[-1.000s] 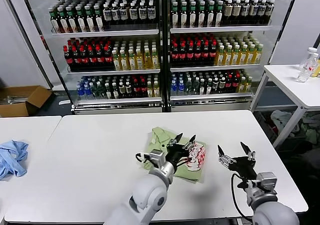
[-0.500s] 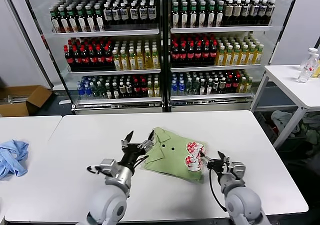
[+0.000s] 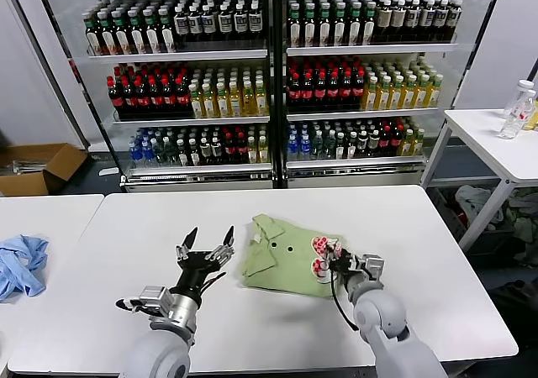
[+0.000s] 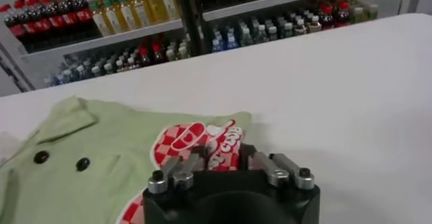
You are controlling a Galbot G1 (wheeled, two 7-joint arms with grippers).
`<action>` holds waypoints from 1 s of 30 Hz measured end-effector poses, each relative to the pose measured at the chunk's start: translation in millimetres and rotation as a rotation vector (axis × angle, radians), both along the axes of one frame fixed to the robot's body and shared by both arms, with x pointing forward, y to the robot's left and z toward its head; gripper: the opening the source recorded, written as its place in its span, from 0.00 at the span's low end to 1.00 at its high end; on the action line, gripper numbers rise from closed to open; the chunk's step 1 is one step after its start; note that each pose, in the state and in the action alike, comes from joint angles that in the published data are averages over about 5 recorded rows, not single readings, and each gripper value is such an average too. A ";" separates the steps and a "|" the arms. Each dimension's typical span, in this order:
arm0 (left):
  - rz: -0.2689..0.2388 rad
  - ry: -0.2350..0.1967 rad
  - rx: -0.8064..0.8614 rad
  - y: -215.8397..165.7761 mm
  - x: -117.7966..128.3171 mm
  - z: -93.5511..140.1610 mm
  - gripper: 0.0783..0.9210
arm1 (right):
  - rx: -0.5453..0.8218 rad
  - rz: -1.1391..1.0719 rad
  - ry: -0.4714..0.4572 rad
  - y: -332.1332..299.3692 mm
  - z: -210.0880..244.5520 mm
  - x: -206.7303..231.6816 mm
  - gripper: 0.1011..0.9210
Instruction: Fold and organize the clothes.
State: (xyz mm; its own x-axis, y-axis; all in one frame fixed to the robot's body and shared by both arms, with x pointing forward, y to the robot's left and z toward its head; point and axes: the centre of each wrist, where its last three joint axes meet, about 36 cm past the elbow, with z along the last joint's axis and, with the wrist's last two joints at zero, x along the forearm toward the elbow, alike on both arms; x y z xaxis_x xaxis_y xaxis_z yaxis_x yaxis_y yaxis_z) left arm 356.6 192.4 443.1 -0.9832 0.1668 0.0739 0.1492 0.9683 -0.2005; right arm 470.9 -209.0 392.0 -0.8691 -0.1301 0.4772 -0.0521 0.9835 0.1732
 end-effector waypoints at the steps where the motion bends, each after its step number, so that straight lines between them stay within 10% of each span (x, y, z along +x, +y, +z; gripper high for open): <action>1: 0.002 -0.001 0.003 1.4 -0.6 -0.4 0.88 | -0.008 0.003 -0.004 -0.7 -0.3 6.1 0.27; 10: 0.010 -0.013 0.030 7.6 -4.8 -2.7 0.88 | -0.129 0.052 -0.096 -9.3 5.0 57.2 0.06; 30: 0.026 -0.068 0.067 6.8 -36.7 -0.8 0.88 | -0.274 -0.012 -0.434 -28.9 0.9 -60.5 0.72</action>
State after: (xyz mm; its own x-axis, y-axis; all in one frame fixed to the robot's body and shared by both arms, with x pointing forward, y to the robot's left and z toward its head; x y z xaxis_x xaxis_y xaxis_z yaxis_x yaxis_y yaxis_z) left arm 320.0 199.2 442.3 -0.9903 0.1380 0.0171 0.1348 0.9829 -0.1255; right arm 410.4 -237.9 392.9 -0.9954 -0.0397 0.0871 -0.0505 0.9907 -0.1261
